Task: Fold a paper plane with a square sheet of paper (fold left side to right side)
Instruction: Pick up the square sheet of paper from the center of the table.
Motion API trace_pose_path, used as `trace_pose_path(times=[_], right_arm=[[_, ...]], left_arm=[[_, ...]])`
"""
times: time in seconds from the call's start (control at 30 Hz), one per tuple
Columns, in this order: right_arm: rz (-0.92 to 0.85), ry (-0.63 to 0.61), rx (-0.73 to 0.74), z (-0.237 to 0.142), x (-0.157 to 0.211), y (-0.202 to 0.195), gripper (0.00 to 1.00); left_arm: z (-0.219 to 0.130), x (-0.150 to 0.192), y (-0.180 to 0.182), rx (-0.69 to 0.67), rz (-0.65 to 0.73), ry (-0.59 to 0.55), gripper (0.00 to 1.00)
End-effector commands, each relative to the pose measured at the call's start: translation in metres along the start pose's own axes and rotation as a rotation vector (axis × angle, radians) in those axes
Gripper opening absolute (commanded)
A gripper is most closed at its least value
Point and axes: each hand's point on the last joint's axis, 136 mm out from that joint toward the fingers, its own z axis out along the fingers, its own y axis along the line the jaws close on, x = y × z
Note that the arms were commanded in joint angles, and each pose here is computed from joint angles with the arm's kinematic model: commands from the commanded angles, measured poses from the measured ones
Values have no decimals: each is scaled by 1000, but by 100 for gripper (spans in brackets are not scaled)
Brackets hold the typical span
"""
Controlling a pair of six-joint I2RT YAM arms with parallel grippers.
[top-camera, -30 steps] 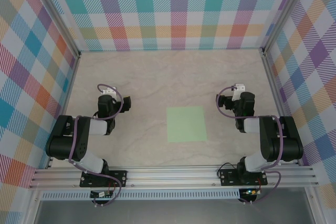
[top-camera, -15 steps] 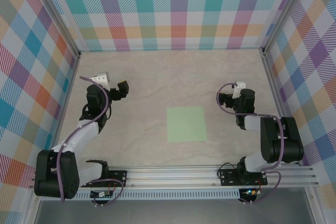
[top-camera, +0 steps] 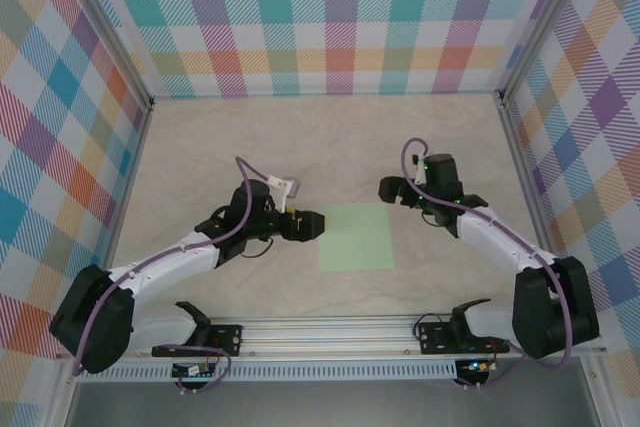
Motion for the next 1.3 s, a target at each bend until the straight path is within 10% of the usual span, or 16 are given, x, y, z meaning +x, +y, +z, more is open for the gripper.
trace_pose_path(times=[0.0,0.47,1.27], right_arm=[[91,142,94,10,38,-4,100],[-17,295,197,49,63,17,100],[-34,495,96,60,119,52,89]], left_arm=[[15,27,-3,25,-87,74,100],[81,62,-22,51,-117,231,100],[90,105,16,-122,-126,347,100]])
